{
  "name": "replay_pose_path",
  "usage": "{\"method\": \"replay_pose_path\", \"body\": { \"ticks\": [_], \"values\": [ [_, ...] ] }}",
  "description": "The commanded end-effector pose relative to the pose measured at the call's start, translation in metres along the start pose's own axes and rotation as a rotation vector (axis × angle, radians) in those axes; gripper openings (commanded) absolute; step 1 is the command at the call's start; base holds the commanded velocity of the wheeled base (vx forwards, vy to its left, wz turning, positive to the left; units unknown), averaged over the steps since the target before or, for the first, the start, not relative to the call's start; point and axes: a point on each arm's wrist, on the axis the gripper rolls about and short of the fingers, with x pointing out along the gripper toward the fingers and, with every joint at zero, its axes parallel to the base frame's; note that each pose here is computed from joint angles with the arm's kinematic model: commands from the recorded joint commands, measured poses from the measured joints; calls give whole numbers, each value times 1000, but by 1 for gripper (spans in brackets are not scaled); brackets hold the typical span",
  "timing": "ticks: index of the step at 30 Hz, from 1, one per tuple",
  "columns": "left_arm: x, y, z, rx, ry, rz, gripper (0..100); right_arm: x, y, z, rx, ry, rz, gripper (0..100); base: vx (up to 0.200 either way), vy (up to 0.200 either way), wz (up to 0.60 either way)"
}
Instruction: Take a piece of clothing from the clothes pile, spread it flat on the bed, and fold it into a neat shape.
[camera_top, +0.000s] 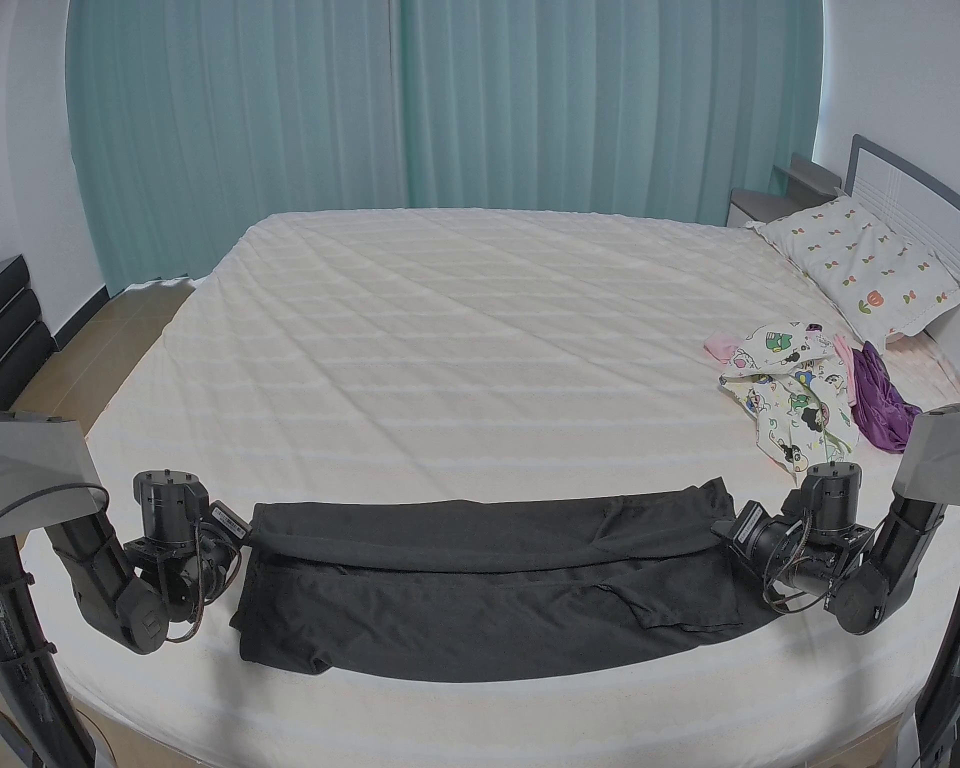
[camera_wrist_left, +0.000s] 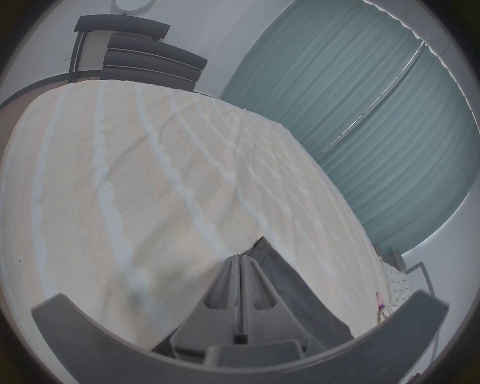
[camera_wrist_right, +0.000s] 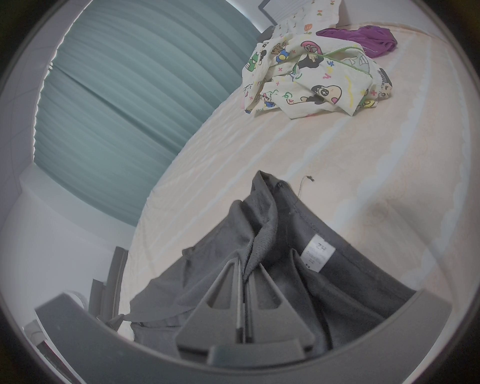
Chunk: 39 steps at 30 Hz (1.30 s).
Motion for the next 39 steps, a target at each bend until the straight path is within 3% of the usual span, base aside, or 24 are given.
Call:
{"method": "replay_pose_path", "body": {
  "ticks": [1,34,35,36,37,39],
  "values": [
    [3,8,-11,21,37,35,0,1,-6,-8,-23,32,-26,0,0,0,0],
    [-10,22,-22,50,88,86,0,-1,-24,2,-62,12,-86,0,0,0,0],
    [-9,22,-22,49,87,85,100,-2,-24,1,-62,16,-88,0,0,0,0],
    [-10,22,-22,49,87,83,100,-1,-25,1,-62,17,-89,0,0,0,0],
    [-9,21,-21,48,86,81,100,-1,-24,0,-63,18,-88,100,0,0,0],
    [-10,20,-20,44,83,74,100,-2,-24,0,-64,22,-86,100,0,0,0]
  ]
}}
